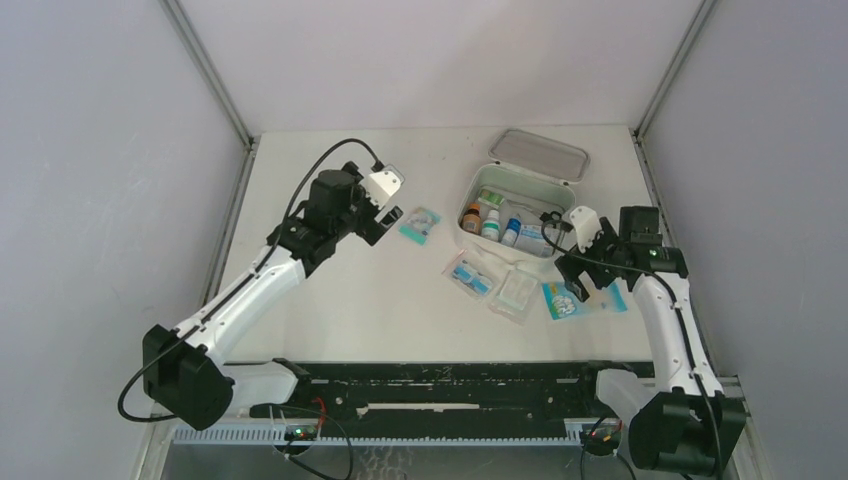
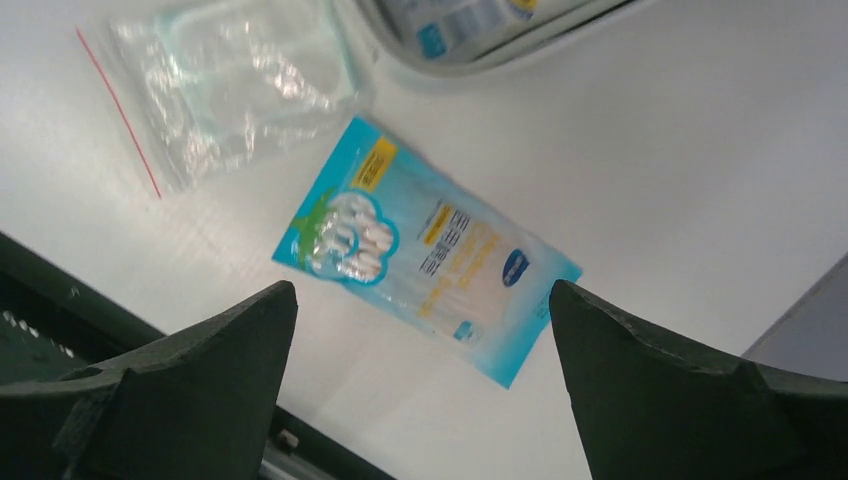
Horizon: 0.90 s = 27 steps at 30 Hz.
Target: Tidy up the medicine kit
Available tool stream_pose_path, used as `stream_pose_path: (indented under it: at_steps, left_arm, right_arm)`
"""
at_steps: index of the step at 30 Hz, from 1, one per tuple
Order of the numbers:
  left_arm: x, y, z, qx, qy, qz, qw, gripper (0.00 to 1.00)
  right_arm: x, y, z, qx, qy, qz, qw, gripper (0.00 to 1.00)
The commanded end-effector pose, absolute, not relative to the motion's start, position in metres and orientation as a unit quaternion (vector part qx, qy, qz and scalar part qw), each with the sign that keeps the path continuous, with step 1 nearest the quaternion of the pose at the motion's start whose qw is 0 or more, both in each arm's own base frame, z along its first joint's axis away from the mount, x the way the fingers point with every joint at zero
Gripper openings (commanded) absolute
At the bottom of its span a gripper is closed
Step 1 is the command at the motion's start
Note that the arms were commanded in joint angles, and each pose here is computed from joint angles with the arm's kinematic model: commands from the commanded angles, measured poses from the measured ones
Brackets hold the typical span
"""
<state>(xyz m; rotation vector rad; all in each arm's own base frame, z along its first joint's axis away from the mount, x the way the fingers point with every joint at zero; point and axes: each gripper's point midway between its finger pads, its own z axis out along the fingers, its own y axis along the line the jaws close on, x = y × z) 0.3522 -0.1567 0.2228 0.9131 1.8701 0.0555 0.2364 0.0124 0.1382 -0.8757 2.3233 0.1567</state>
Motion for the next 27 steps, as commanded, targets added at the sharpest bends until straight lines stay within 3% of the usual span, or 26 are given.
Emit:
stream_pose_path:
  at_steps: [1, 15, 27]
  left_arm:
    - [0.348, -0.159, 0.232, 0.372, 0.766, 0.006, 0.525, 1.00]
    - [0.353, -0.157, 0.221, 0.384, 0.769, 0.021, 0.510, 1.00]
    - [0.357, -0.157, 0.213, 0.392, 0.773, 0.030, 0.498, 1.00]
  right_arm:
    - [0.218, 0.004, 0.113, -0.395, 0.877, 0.048, 0.268, 0.96]
    - [0.220, -0.002, 0.040, -0.443, 0.875, 0.036, 0.192, 0.89]
    - [0.212, 0.025, 0.016, -0.436, 0.884, 0.079, 0.150, 0.62]
